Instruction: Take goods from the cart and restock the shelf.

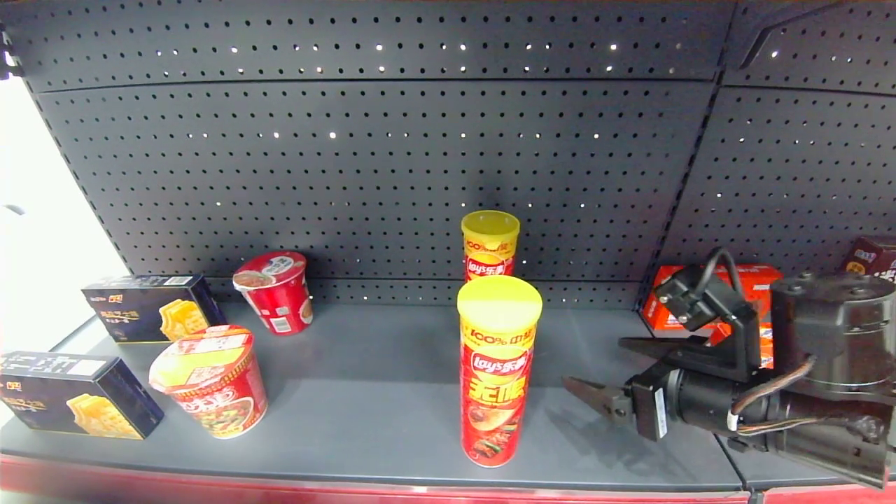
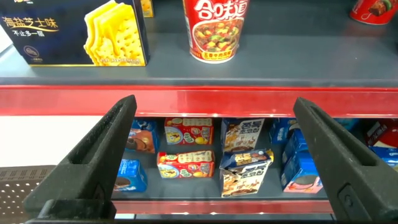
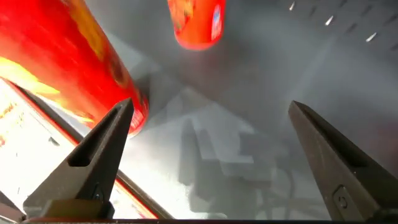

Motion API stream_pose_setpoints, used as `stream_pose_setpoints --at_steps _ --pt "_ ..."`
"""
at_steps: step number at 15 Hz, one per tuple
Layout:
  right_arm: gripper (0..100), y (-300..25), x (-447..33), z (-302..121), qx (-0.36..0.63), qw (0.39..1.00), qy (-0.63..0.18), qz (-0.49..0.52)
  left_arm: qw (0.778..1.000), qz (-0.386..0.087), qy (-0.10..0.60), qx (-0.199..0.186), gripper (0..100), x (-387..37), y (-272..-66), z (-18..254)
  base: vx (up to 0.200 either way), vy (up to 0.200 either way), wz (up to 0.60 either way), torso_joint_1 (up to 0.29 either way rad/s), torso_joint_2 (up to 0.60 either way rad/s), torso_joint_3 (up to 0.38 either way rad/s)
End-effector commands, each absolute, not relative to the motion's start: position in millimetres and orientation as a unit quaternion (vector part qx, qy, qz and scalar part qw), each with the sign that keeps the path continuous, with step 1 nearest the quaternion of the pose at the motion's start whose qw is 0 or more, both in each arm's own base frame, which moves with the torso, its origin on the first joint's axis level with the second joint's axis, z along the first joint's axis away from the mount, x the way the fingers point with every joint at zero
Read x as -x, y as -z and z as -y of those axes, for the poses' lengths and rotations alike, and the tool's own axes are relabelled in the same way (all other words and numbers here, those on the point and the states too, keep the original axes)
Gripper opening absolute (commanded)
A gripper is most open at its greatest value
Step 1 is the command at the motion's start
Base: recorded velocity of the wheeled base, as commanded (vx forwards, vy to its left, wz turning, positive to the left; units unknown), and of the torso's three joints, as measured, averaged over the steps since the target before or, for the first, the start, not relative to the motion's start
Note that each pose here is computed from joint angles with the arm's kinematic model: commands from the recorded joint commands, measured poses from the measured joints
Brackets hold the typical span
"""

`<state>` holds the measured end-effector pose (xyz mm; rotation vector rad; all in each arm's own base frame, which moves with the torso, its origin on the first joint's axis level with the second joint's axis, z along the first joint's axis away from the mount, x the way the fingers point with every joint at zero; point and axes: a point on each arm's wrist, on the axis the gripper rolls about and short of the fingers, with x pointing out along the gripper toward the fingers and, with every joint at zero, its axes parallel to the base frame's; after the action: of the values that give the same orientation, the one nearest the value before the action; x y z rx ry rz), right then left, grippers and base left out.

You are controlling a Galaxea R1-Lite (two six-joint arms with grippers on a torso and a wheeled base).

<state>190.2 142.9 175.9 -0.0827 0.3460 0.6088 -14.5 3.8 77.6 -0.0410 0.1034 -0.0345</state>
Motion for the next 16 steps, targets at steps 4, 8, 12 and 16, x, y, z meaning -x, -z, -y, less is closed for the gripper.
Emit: stream_pose_setpoints --at_steps 4,8,12,16 --pt "100 -223.9 -127.3 -61.6 -0.011 0.976 -0.214 -0.030 0.998 -0.052 0.017 0.021 100 14.4 -77.6 -3.8 0.000 0.000 0.00 0.000 0.00 0.000" --pt "100 -203.4 -31.2 -2.6 -0.021 0.998 -0.037 0.052 0.998 -0.052 0.019 0.020 100 14.4 -77.6 -3.8 0.000 0.000 0.00 0.000 0.00 0.000" --pt "100 -136.9 51.5 0.1 -0.018 0.999 0.027 0.036 0.998 -0.052 0.022 0.020 100 14.4 -77.6 -3.9 0.000 0.000 0.00 0.000 0.00 0.000" --pt "100 -101.0 39.4 1.0 -0.014 0.999 0.020 -0.023 0.998 -0.052 0.022 0.020 100 14.4 -77.6 -3.9 0.000 0.000 0.00 0.000 0.00 0.000"
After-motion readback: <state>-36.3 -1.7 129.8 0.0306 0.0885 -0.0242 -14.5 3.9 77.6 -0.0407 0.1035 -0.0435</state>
